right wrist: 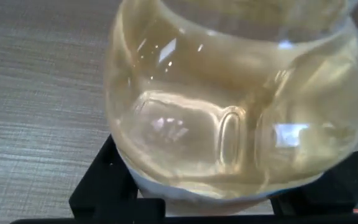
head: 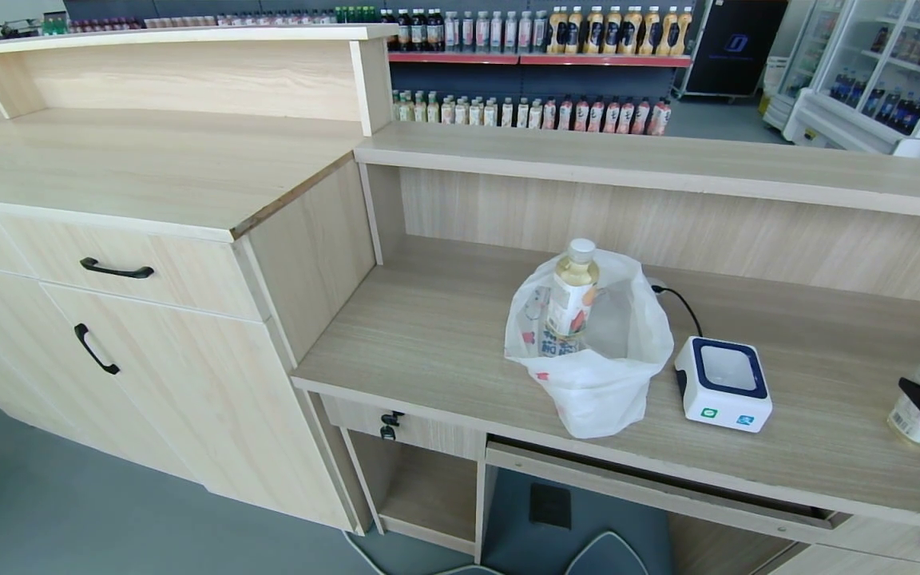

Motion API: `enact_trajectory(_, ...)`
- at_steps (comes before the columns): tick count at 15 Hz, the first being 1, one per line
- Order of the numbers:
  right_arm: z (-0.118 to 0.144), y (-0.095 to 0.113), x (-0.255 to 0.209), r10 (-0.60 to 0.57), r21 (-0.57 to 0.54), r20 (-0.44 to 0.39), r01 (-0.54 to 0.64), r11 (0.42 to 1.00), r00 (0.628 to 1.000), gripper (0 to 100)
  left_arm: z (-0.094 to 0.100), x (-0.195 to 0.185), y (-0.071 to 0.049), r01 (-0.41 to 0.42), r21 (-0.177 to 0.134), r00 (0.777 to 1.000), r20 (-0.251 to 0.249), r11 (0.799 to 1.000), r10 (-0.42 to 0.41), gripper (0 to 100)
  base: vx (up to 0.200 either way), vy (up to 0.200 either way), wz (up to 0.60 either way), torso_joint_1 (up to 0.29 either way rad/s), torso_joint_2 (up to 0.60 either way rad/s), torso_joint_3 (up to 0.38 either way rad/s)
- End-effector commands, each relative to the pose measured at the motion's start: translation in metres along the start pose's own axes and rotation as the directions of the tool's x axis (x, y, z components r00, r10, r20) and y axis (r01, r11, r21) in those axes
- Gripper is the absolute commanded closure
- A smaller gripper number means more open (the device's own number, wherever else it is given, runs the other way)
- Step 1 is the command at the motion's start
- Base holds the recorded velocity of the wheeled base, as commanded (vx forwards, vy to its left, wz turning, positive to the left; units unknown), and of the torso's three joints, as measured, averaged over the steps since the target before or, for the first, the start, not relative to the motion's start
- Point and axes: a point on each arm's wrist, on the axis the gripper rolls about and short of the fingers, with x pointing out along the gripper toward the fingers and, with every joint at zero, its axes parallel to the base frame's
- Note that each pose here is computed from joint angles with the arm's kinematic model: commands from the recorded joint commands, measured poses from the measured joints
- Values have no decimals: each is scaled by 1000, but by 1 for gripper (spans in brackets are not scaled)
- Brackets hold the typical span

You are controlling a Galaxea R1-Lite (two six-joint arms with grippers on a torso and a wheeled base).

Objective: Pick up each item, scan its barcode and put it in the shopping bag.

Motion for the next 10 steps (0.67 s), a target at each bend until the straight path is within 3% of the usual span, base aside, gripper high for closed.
enact_trajectory(1,-1,3,-4,6,0,-12,-6,1000,1000,100,0,0,0,0,0,1000,0,1000,0,0,0,0,0,0,0,0)
enact_trajectory(3,-4,14,-16,43,43,-84,-40,998,996,100,0,0,0,0,0,1000,0,1000,0,0,0,0,0,0,0,0)
enact_trajectory(4,9,16,-21,58,57,-91,-53,997,994,100,0,0,0,0,0,1000,0,1000,0,0,0,0,0,0,0,0)
enact_trajectory(8,119,39,-68,215,322,-63,-185,929,974,100,0,0,0,0,0,1000,0,1000,0,0,0,0,0,0,0,0)
enact_trajectory(9,157,53,-93,335,388,-59,-288,876,940,100,0,0,0,0,0,1000,0,1000,0,0,0,0,0,0,0,0)
enact_trajectory(10,170,59,-105,407,391,-36,-362,847,913,100,0,0,0,0,0,1000,0,1000,0,0,0,0,0,0,0,0)
